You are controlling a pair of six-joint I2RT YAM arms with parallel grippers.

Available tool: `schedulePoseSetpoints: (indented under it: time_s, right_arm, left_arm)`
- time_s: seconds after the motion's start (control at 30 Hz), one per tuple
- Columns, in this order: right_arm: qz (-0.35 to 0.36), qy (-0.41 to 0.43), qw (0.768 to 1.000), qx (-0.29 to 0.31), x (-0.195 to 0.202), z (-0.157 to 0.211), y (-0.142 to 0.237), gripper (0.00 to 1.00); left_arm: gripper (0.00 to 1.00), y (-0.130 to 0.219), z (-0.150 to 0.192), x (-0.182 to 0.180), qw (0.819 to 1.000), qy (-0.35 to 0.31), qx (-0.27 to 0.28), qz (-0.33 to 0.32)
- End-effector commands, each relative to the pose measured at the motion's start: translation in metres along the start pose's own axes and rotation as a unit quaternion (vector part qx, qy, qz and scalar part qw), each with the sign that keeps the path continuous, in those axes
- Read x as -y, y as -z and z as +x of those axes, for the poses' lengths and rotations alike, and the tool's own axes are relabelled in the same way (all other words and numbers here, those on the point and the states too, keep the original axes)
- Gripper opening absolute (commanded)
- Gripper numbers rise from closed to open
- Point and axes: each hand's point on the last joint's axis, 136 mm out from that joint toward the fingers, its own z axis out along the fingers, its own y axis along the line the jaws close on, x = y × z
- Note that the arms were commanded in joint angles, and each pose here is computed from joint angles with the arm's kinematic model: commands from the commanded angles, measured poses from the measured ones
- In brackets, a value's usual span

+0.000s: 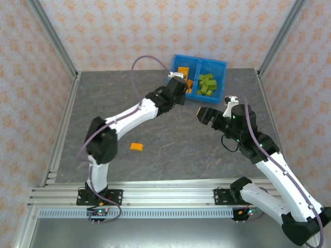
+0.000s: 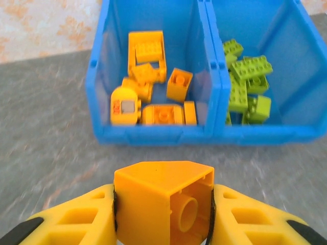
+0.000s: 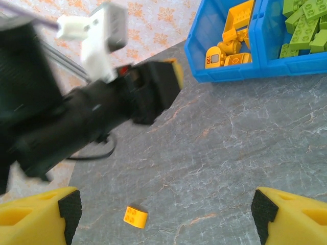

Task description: Sort the legos into containers by color

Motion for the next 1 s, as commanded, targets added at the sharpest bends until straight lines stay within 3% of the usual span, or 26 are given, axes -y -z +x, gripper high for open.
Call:
schedulePoseSetpoints:
  time_s: [0.0, 0.23, 0.43, 0.7, 0.83, 0.97]
  right_arm:
    - [-0.007, 0.006, 1.0, 0.0, -0.002, 0.002, -0.001, 0.88]
    - [-0.001, 0.021, 1.0, -0.007, -0.001, 0.003, 0.002, 0.89]
    - [0.003, 0.028, 1.0, -0.012, -0.002, 0.002, 0.007, 0.89]
    - [-0.01, 0.021, 1.0, -0.007, -0.011, -0.005, 0.012, 0.89]
    - [-0.014, 0.014, 1.0, -0.004, -0.014, -0.007, 0.014, 0.89]
    - [-0.007, 0.014, 1.0, -0.002, -0.012, -0.008, 0.015, 0.89]
  left_arm:
    - [0.35, -0.033, -0.024, 0.004, 0.999, -0.024, 0.026, -0.004]
    - [0.36, -0.103, -0.043, 0.003, 0.999, -0.015, 0.037, -0.008]
    - [0.49, -0.114, -0.055, 0.014, 0.998, -0.017, 0.037, 0.037]
    - [0.69, -0.072, -0.09, 0.006, 0.998, -0.004, 0.056, 0.032]
    - [0.72, -0.031, -0.098, -0.002, 0.998, 0.016, 0.037, 0.039]
    - [0.73, 0.015, -0.085, -0.015, 0.997, 0.046, 0.028, 0.055]
